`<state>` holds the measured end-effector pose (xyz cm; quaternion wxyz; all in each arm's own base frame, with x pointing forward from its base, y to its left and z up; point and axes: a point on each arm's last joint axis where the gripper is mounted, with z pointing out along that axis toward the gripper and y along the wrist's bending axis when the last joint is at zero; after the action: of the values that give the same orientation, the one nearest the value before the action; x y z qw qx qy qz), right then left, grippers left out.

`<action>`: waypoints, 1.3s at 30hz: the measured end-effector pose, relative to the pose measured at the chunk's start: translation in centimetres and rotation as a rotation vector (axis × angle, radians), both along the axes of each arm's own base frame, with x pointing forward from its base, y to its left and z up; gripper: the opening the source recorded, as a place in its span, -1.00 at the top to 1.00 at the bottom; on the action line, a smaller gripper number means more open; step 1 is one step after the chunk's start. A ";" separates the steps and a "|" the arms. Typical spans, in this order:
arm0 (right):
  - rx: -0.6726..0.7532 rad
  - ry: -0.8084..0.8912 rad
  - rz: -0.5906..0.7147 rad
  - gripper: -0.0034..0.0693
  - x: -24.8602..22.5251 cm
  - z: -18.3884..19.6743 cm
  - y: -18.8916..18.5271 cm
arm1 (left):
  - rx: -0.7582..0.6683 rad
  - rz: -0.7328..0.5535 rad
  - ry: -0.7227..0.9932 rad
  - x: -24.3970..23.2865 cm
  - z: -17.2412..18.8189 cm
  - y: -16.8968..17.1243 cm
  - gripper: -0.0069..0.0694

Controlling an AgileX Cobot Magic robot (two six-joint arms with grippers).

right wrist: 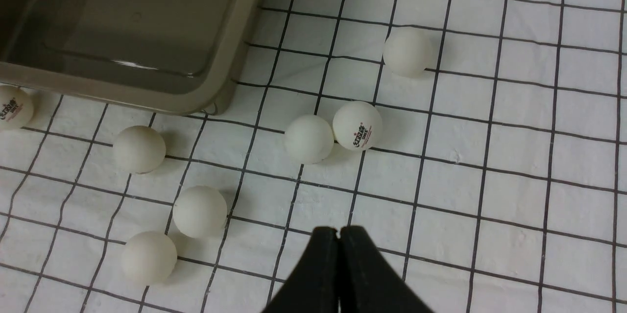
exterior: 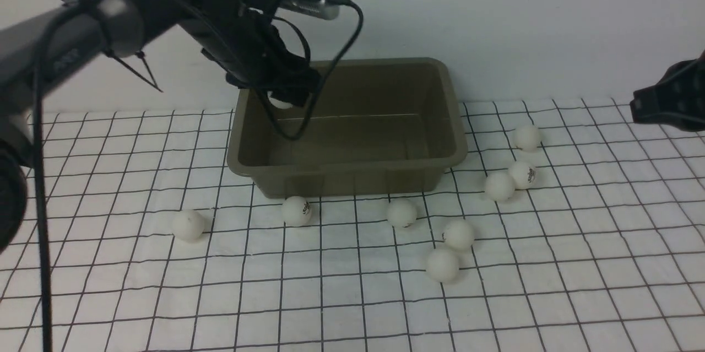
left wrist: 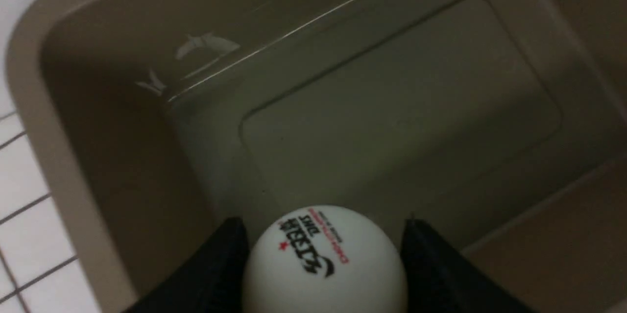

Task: Put the table tennis balls into the box on the white checkered tablecloth.
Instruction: 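Drop the ball into the bin, then reach for and grasp a ping pong ball on the table beside the basket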

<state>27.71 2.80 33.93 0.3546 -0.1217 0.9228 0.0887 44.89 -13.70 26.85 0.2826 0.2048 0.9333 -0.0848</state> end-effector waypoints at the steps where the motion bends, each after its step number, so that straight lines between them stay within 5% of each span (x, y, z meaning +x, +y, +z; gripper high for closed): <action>1: 0.000 0.002 0.001 0.94 0.0 0.0 0.0 | 0.010 -0.010 0.005 0.2 -0.7 -0.4 -0.11; 11: 0.000 0.019 0.007 0.94 -0.1 -0.1 0.0 | 0.060 -0.077 0.084 1.0 -5.2 -1.3 -0.12; 16: 0.000 0.023 0.008 0.94 -0.2 -0.1 0.0 | 0.071 -0.090 0.095 0.8 -4.9 -1.2 -0.38; 25: 0.000 0.021 0.008 0.94 -0.2 -0.1 0.0 | 0.094 -0.130 -0.007 -2.8 4.4 1.1 -0.41; 30: 0.000 0.020 0.007 0.94 -0.1 -0.1 0.0 | 0.113 -0.074 0.105 -4.9 6.8 5.4 -0.41; 39: 0.000 0.017 0.006 0.94 -0.1 -0.1 0.0 | 0.080 0.011 0.358 -7.5 -1.1 9.4 -0.41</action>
<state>27.58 2.83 33.86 0.3466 -0.1238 0.9253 0.0909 37.37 -4.29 25.73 0.1040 0.1926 0.9724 -0.0811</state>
